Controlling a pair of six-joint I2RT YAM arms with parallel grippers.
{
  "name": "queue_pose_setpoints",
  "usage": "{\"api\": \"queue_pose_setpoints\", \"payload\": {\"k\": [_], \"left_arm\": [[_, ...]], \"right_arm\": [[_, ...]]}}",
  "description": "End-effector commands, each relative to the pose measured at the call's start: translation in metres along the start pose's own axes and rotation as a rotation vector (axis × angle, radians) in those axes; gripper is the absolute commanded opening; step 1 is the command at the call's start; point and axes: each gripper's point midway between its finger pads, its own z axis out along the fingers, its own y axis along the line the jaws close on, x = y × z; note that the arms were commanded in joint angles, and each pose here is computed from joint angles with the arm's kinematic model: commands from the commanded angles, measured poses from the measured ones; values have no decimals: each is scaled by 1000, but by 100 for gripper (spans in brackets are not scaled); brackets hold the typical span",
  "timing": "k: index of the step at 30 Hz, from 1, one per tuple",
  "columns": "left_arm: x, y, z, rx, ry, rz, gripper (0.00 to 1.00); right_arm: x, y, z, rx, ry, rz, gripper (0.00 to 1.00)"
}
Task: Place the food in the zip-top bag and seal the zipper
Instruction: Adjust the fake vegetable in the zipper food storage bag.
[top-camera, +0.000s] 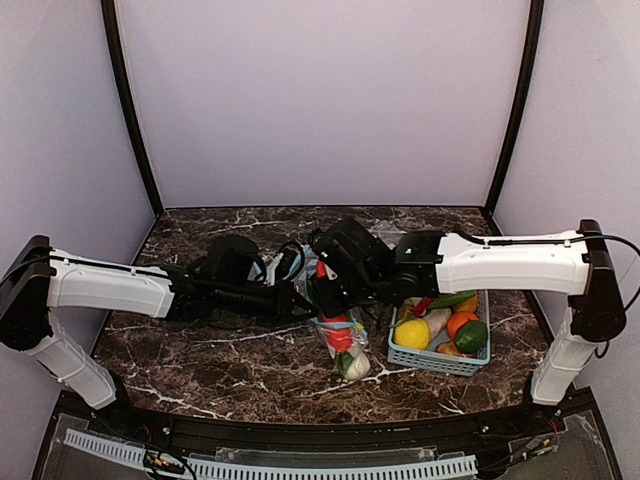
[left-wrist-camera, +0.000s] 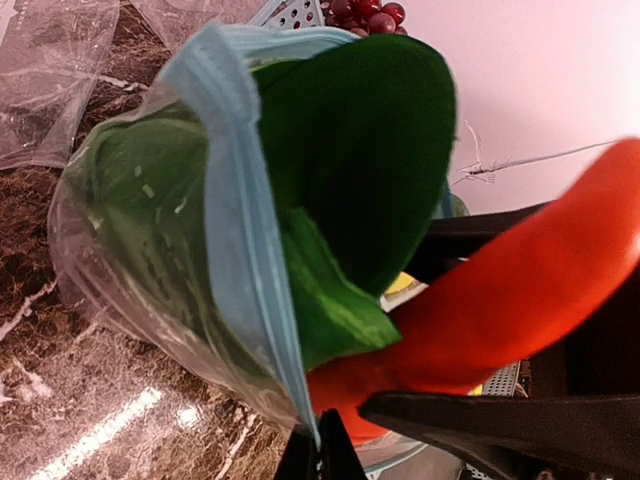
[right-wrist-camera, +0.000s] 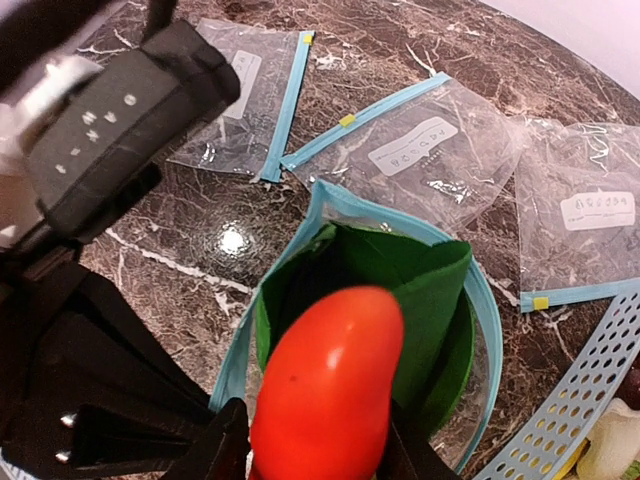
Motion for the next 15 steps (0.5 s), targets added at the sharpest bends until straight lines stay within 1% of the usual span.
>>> {"api": "queue_pose_setpoints", "payload": {"k": [1, 7, 11, 14, 15], "left_arm": [[-2, -9, -1, 13, 9, 52, 1], [-5, -13, 1, 22, 10, 108, 1], [-5, -14, 3, 30, 22, 153, 1], [-4, -11, 4, 11, 29, 184, 1], [-3, -7, 4, -5, 36, 194, 1]], "right_arm": [[10, -8, 18, 47, 36, 8, 42], [37, -6, 41, 9, 104, 26, 35], [47, 6, 48, -132, 120, 37, 29], [52, 19, 43, -262, 121, 22, 25], [54, 19, 41, -282, 126, 22, 23]]}}
